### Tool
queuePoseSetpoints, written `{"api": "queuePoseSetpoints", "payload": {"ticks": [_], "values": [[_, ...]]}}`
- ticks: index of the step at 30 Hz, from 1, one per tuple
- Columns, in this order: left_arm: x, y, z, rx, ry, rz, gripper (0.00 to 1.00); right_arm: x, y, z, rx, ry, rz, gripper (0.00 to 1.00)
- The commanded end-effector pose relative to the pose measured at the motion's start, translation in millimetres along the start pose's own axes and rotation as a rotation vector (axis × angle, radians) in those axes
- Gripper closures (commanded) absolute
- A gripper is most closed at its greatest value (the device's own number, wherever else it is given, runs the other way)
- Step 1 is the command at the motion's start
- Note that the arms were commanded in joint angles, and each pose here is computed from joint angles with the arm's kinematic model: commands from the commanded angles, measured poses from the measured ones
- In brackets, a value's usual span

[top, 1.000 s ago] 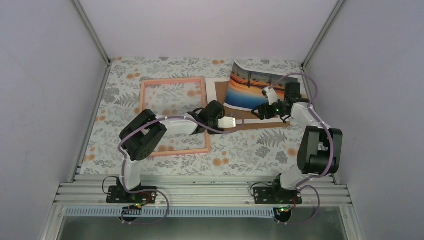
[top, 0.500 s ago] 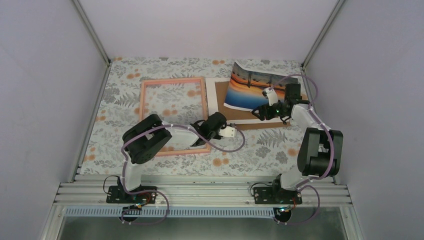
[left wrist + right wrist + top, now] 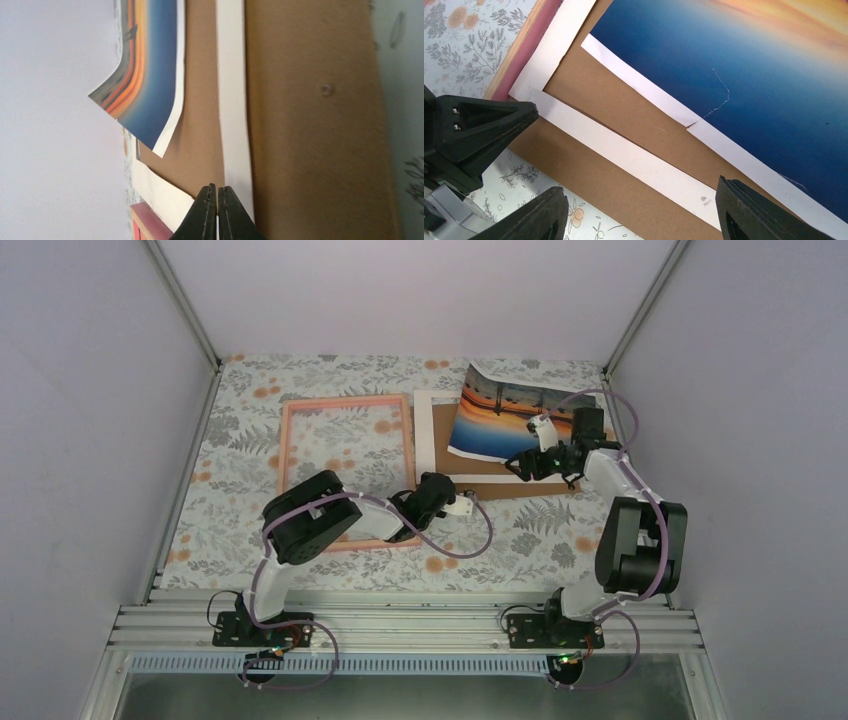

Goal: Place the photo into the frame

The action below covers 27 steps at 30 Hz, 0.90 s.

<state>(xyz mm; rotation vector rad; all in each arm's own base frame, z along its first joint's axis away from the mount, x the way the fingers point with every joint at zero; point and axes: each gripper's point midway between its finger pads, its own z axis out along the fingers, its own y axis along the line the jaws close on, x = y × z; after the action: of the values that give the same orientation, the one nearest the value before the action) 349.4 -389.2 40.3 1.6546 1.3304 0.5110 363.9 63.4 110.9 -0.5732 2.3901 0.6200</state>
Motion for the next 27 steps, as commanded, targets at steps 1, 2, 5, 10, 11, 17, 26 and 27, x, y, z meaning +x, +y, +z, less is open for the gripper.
{"api": "queuePoseSetpoints", "payload": {"ticks": [1,2,5,10,11,17,26,27], "values": [[-9.0,18.3,-0.9,-0.094,-0.024,0.011,0.97,-13.1,3.7,-15.2,0.01,-0.051,-0.045,0.26],[-10.9,22.1,-3.1,-0.098,-0.03,0.005,0.98,-14.3,4.9,-17.6,0.011,-0.056,-0.057,0.25],[-17.6,37.1,-14.5,-0.095,-0.055,-0.029,0.98,-18.0,8.9,-25.5,0.022,-0.073,-0.103,0.22],[-27.3,60.5,-33.5,-0.072,-0.09,-0.088,0.98,-23.8,14.2,-36.8,0.044,-0.095,-0.194,0.17],[-27.9,64.9,-36.3,-0.069,-0.093,-0.095,0.98,-23.6,15.6,-38.3,0.047,-0.098,-0.218,0.17],[-26.6,69.7,-41.1,-0.021,-0.094,-0.128,0.93,-15.1,8.3,-34.8,0.09,-0.083,-0.267,0.16],[-26.6,47.5,-26.7,0.053,-0.093,-0.153,0.54,-10.4,1.8,-2.9,-0.003,-0.041,-0.116,0.21],[-26.1,45.1,-23.7,0.055,-0.088,-0.153,0.53,-9.1,0.9,1.3,-0.014,-0.036,-0.093,0.21]]}}
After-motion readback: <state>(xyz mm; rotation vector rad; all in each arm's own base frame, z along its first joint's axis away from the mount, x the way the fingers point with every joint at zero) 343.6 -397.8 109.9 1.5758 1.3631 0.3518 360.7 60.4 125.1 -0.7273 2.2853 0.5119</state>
